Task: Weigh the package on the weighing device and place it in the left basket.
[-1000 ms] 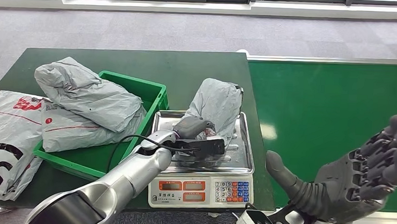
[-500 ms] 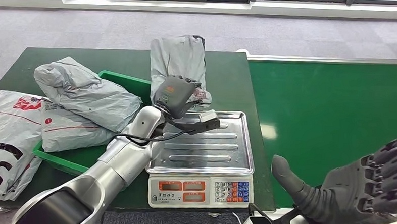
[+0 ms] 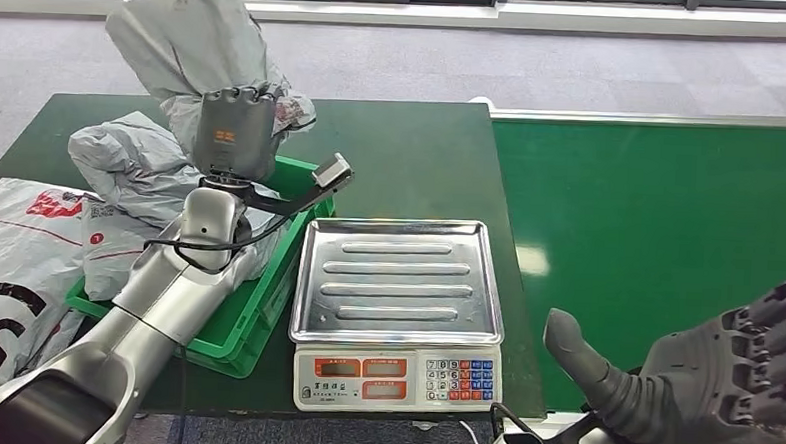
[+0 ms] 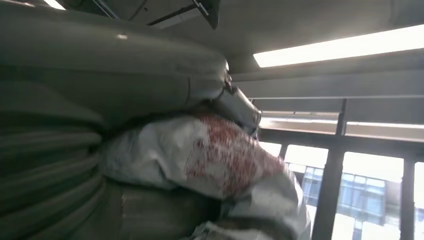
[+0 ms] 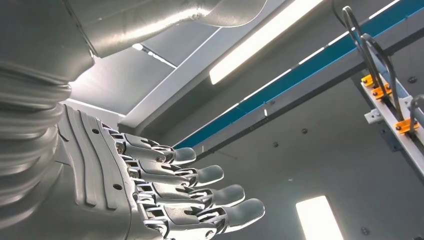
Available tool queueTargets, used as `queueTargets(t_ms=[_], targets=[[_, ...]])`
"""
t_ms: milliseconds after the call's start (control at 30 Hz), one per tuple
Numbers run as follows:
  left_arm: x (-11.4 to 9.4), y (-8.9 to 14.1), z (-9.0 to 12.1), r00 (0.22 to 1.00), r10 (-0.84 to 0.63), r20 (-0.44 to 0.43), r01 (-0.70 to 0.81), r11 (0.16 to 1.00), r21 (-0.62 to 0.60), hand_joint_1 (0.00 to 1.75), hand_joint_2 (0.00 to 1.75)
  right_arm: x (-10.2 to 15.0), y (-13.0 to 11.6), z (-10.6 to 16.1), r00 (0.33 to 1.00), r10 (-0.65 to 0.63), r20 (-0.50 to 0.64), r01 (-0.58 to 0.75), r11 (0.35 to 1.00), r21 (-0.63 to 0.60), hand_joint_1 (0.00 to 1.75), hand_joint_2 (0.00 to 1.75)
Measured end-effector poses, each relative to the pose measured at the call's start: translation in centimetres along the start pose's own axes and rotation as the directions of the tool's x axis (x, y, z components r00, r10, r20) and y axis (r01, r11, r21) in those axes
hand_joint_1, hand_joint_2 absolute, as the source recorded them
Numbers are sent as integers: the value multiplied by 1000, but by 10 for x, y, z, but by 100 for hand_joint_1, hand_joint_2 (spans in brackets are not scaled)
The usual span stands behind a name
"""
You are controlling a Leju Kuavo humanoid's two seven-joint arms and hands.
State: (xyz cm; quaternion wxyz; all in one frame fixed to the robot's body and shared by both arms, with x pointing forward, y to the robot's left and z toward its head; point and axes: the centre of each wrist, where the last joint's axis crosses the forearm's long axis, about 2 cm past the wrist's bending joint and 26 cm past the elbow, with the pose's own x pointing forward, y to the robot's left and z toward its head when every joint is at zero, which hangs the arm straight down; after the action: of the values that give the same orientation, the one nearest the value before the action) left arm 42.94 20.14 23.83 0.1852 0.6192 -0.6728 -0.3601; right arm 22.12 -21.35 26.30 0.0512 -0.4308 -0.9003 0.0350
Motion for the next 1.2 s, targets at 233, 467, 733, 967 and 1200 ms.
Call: queueTargets(t_ms=[233,467,733,967,1200], targets=[[-36,-40,33,989,-149,-14,142,963,-228,175,175,-1,0,-1,1000,-10,-8,10,1000,-11,0,175],[-84,-68,83,948,-315,-37,262,845,-467,175,175,-1,0,-1,1000,-9,-7,9,1000,-13,0,175],[-112,-74,103,917,-393,-64,296,779,-553,0,0,-1,0,-1,1000,-6,-3,6,1000,-11,0,175],[-113,-69,98,927,-339,-161,232,856,-462,0,0,0,-1,-2,1000,4,7,-4,1000,-4,0,175],[-114,-43,73,937,-166,-308,92,966,-242,0,0,0,-3,-3,1000,20,20,-20,1000,-5,0,175]])
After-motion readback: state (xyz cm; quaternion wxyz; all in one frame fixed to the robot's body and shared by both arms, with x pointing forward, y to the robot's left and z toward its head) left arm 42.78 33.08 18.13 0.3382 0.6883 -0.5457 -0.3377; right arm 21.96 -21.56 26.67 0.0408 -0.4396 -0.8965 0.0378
